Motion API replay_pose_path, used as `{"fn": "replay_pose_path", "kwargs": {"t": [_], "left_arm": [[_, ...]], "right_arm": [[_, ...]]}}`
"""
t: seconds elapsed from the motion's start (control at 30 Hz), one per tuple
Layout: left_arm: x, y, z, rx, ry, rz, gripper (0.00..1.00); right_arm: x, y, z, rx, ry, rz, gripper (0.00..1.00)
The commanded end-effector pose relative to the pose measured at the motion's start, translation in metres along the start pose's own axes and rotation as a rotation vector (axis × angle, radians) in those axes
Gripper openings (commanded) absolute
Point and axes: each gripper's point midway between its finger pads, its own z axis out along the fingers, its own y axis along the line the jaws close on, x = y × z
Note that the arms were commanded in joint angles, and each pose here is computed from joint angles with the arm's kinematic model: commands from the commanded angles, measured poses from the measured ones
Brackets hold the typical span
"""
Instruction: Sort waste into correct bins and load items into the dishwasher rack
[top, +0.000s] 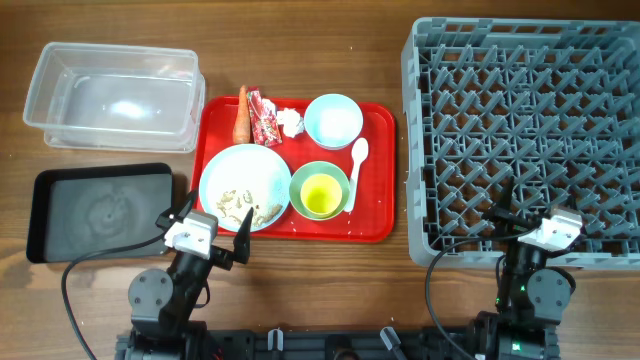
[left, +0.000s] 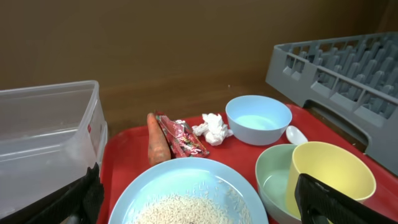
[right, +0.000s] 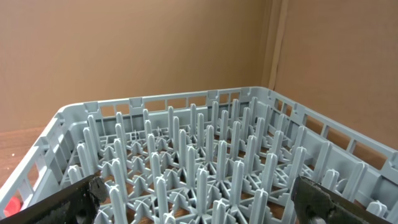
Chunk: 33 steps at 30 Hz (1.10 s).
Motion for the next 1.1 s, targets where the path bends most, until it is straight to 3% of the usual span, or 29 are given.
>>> {"fn": "replay_pose_path", "kwargs": {"t": [0.0,0.23,0.37,0.53,0.67,0.8,0.97,1.07], "left_arm": [[0.003,0.006,0.000,-0.034,0.007,0.010,1.00],[-0.033,-0.053,-0.011,0.312,-0.151,0.063,1.00],[-0.063,-0.055,-0.019,0.325,-0.251,0.018,1.00],[-0.107,-0.045,-0.028,0.271,-0.307,-0.058,1.00],[-0.124,-0.041,-0.017,0.279,-0.215,-0.170,1.00],[-0.135,-0.033,0.019,0.271,0.029,-0.386,1.00],[-0.154,-0.036,0.050,0.319,0.259,-0.474,1.00],[-0.154,-0.042,0.062,0.366,0.329,-0.515,1.00]], "right_arm": [[0.000,0.014,-0.001,-0.081,0.000,0.034,1.00],[-0.005,0.075,-0.017,-0.449,0.070,0.408,1.00],[-0.037,0.100,-0.036,-0.649,-0.005,0.395,1.00],[-0.097,0.101,-0.052,-0.685,-0.082,0.356,0.99],[-0.107,0.100,-0.046,-0.652,0.032,0.318,1.00],[-0.094,0.104,-0.022,-0.594,0.376,0.360,1.00],[-0.098,0.114,0.001,-0.607,0.621,0.331,1.00],[-0.101,0.128,0.012,-0.663,0.720,0.410,1.00]]}}
